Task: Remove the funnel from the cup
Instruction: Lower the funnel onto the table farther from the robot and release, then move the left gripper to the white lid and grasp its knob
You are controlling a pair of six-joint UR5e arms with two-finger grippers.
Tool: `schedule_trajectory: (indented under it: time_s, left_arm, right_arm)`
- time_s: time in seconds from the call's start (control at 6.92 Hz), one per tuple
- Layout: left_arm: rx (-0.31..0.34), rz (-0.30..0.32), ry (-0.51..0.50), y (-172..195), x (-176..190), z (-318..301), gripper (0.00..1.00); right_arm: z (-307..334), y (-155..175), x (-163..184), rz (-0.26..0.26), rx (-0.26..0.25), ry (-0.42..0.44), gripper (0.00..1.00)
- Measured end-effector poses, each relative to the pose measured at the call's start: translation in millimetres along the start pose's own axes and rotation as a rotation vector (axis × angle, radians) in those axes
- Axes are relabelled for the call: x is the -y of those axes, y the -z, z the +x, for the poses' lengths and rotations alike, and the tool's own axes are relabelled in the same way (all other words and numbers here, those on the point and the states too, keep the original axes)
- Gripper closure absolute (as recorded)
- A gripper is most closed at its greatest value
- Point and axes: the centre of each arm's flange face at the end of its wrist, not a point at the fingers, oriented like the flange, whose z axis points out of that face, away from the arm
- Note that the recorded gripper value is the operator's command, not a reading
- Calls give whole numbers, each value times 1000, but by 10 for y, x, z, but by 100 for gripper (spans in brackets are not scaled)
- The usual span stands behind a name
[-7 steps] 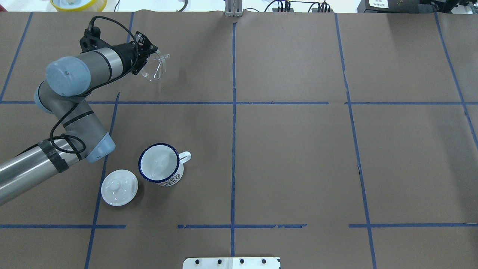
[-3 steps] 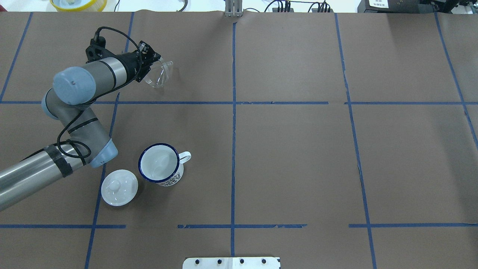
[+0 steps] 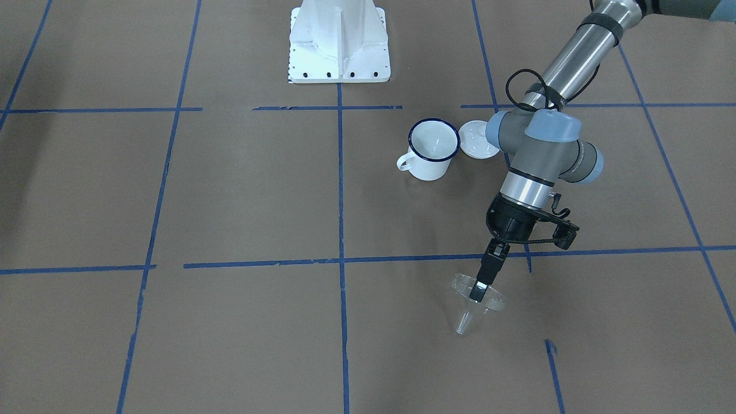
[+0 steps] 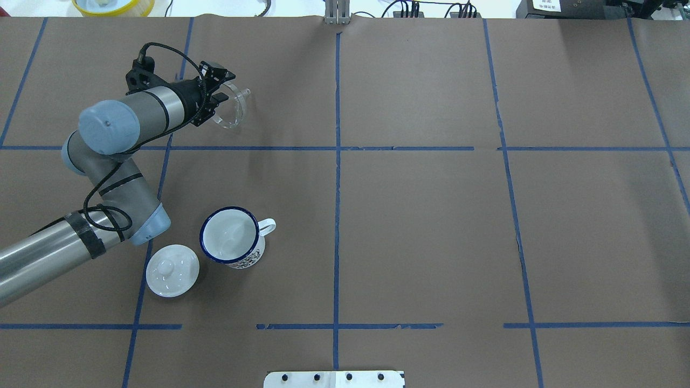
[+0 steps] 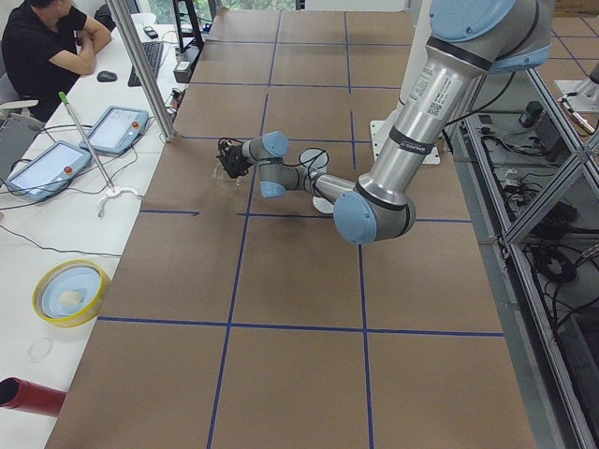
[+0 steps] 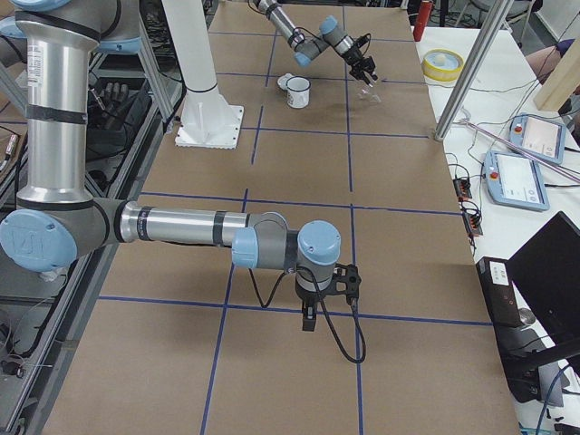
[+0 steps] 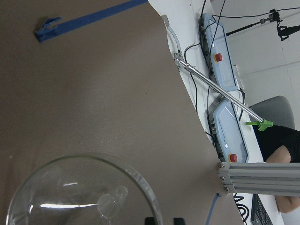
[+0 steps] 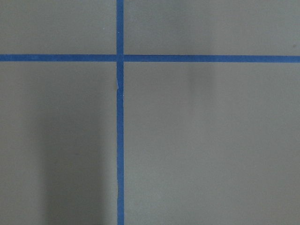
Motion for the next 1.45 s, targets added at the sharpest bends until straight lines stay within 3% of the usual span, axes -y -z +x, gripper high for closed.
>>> schedule_trajectory:
  time_s: [0.29,0.43,0.72,1.01,1.16,1.45]
  left_arm:
    - [7,-19,-38,100,-49,75,0]
    - [80,-47,-109,173,-98,88,0]
    - [322,-123,-268,446,-244,256,0]
    - [550,-186,-427,1065,-283,271,0]
    - [600,-204,-456,1475,-214,168,0]
    - [694,-263,-363,2076,-261,-259,1]
  right_arm:
    - [1,-1,0,0,0,0,0]
    - [1,-1,0,0,0,0,0]
    - [0,0,0,0,0,0,0]
    - [0,0,0,0,0,0,0]
    - [2,-3,-1,-1,0,-1,0]
    - [3,-4,-1,-1,0,-1,0]
